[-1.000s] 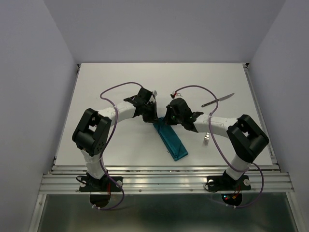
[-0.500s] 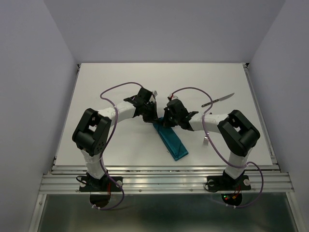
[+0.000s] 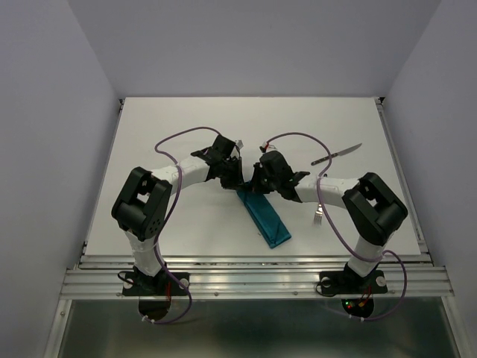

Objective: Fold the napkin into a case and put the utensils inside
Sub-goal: Smooth out the smaller rectangle-folded napkin at the center of the board.

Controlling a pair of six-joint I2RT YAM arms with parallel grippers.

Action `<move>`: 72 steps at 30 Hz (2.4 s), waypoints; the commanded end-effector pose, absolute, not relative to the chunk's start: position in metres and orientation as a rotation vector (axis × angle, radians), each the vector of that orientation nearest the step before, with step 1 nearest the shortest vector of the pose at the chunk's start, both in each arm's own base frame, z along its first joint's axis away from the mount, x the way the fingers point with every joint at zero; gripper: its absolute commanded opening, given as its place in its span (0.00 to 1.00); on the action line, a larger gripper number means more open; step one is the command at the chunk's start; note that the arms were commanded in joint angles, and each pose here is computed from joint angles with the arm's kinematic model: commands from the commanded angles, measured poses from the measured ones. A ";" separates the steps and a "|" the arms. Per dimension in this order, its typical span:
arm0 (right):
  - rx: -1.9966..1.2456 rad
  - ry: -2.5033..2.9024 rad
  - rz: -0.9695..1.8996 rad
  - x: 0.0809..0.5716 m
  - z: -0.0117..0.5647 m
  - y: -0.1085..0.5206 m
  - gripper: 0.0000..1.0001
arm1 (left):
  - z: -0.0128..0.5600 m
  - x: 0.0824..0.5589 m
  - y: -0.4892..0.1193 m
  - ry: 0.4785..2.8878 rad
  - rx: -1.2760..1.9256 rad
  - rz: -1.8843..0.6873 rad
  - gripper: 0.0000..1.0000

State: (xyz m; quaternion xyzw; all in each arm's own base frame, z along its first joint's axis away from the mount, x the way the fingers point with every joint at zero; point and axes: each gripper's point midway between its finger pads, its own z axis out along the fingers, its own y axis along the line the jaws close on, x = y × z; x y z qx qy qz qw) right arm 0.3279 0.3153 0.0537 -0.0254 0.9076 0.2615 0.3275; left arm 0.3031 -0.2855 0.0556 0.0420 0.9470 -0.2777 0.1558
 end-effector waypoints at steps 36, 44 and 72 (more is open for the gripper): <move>-0.089 2.349 0.930 0.320 0.048 0.346 0.01 | 0.054 0.317 -0.295 2.685 0.171 -0.820 0.00; -0.057 2.362 0.928 0.318 0.047 0.344 0.01 | 0.053 0.317 -0.293 2.692 0.158 -0.808 0.00; -0.017 2.329 0.697 0.310 0.079 0.293 0.02 | 0.095 0.320 -0.291 2.618 0.159 -0.816 0.29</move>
